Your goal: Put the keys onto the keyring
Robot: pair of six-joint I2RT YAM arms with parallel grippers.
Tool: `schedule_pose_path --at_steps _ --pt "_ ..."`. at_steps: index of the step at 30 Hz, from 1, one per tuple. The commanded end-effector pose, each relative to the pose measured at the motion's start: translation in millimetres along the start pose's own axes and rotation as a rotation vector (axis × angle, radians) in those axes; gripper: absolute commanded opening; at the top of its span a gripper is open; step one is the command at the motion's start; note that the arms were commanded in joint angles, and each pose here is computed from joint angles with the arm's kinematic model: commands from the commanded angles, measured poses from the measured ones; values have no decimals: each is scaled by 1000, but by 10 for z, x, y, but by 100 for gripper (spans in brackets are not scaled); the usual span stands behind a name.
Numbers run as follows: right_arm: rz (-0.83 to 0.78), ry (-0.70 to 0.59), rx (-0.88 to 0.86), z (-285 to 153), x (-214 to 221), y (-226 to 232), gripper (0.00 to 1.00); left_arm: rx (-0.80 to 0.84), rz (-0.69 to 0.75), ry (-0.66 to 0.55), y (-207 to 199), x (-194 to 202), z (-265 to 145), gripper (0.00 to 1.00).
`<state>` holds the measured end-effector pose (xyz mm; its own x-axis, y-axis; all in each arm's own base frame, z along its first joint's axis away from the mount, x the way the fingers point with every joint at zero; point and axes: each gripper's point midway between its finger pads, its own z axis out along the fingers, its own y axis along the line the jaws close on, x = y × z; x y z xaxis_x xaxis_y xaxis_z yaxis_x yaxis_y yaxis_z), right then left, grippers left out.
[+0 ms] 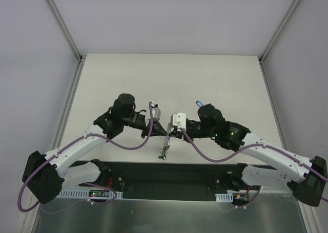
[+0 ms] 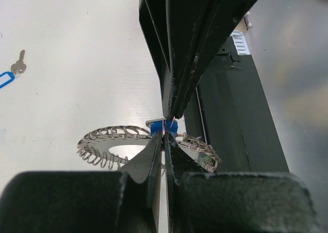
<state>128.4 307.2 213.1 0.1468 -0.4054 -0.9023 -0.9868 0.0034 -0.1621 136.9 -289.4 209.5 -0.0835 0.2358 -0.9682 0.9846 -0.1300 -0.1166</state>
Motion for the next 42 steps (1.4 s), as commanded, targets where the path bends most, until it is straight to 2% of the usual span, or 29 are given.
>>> schedule_pose_path --at_steps 1,7,9,10,11,13,18,27,29,30,33,42 --pt "-48 -28 6 -18 -184 -36 1 -43 66 -70 62 -411 -22 0" --pt "-44 -5 12 -9 -110 -29 1 -123 17 -115 133 -456 -48 0" --pt "-42 -2 14 -5 -101 -33 1 -148 53 -176 149 -579 -77 0" --pt "-40 -1 18 -4 -88 -37 1 -163 16 -186 158 -521 -76 0" --pt "-38 3 20 5 -65 -38 1 -173 61 -229 159 -629 -105 0" --pt "-34 -1 35 13 -60 -62 1 -194 18 -252 180 -577 -112 0" --pt "-23 -9 42 41 -42 -72 1 -231 52 -365 195 -706 -159 0" --pt "-14 -8 89 2 -63 -139 1 -299 36 -409 261 -574 -203 0" --pt "-14 -4 97 -6 -85 -167 1 -304 38 -406 254 -540 -208 5" --pt "-16 6 92 -9 -75 -158 1 -304 32 -401 259 -512 -201 12" --pt "-28 25 76 -21 -92 -156 1 -309 27 -396 249 -459 -203 23" --pt "-55 100 21 -6 -75 -143 1 -326 51 -308 262 -338 -222 37"
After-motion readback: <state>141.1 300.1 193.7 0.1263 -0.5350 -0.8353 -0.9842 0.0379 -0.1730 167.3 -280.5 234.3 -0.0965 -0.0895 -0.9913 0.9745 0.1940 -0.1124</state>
